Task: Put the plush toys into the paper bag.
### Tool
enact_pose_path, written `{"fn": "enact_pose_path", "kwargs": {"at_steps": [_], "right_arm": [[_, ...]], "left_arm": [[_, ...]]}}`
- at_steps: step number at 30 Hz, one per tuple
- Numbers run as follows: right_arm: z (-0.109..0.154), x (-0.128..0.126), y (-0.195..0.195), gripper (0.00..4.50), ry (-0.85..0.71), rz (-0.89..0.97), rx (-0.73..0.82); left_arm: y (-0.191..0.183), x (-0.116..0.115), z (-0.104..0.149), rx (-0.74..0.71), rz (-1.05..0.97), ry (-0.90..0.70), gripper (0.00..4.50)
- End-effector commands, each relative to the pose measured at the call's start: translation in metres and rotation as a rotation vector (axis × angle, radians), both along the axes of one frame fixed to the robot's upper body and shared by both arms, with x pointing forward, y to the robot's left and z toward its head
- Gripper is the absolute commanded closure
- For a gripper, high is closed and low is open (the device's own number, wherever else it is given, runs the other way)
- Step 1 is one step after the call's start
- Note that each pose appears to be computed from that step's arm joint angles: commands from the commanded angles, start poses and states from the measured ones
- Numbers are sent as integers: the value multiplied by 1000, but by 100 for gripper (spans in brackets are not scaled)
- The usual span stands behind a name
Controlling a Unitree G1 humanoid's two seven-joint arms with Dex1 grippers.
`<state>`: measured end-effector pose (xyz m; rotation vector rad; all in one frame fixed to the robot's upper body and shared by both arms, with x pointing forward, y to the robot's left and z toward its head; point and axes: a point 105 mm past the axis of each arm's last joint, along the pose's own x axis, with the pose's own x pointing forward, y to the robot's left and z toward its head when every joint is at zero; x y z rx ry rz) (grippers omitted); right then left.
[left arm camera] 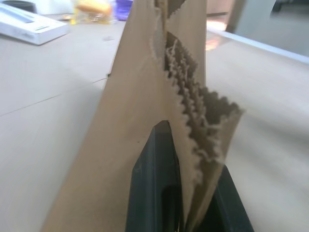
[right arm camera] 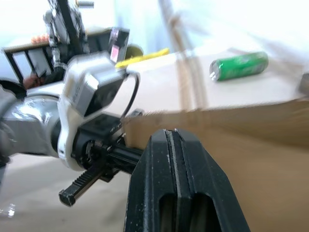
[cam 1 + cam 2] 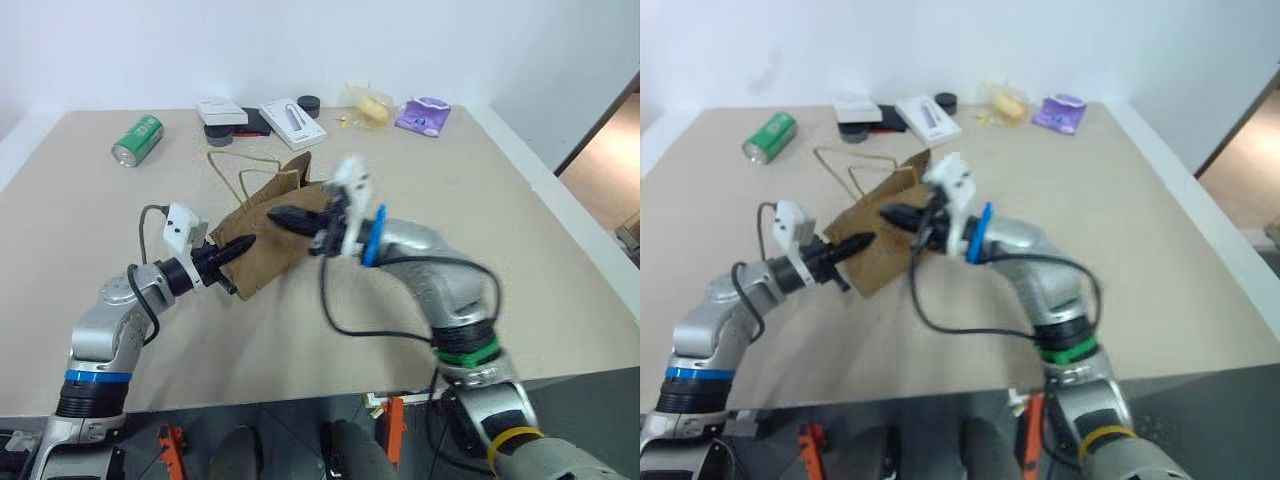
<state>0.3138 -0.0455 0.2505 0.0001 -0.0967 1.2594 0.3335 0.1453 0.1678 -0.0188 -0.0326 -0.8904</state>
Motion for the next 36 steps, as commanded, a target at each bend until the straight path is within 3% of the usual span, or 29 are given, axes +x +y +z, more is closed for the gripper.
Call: {"fn": "enact_pose_path", "kwargs": {"at_steps": [1,2,3,4,5,6,7,9,17,20,21,22,24,29,32,36], "right_arm": [[32,-44,-52,291,-3,182,-16],[38,-51,-67,291,6,195,-38],[44,-55,-82,226,18,196,-60],[49,-57,-95,212,28,188,-81],[53,-59,-106,167,35,173,-104],[55,-59,-111,95,40,165,-120],[54,-59,-116,78,44,149,-150],[54,-59,-123,2,52,136,-190],[54,-62,-134,2,52,114,-251],[53,-62,-132,0,48,115,-250],[53,-61,-131,0,47,115,-248],[53,-61,-131,0,47,115,-246],[52,-60,-130,0,47,113,-246],[54,-57,-135,0,47,84,-243],[55,-52,-146,0,63,26,-243],[49,-36,-163,0,75,-82,-234]], "left_arm": [[-13,-16,19,13,-173,-50,450],[-16,-20,19,25,-217,-46,450],[-19,-25,19,37,-272,-42,450],[-23,-30,19,49,-321,-36,450],[-25,-35,18,61,-373,-25,450],[-27,-38,17,68,-404,-17,450],[-29,-41,16,80,-440,-8,450],[-31,-46,14,106,-500,7,450],[-35,-46,2,161,-541,21,450],[-35,-47,1,155,-529,30,366],[-36,-48,1,152,-526,29,289],[-36,-49,3,145,-523,27,245],[-35,-51,13,119,-510,19,208],[-20,-72,51,32,-509,48,13],[9,-75,78,-30,-432,54,13],[66,-47,80,25,-123,46,13]]}}
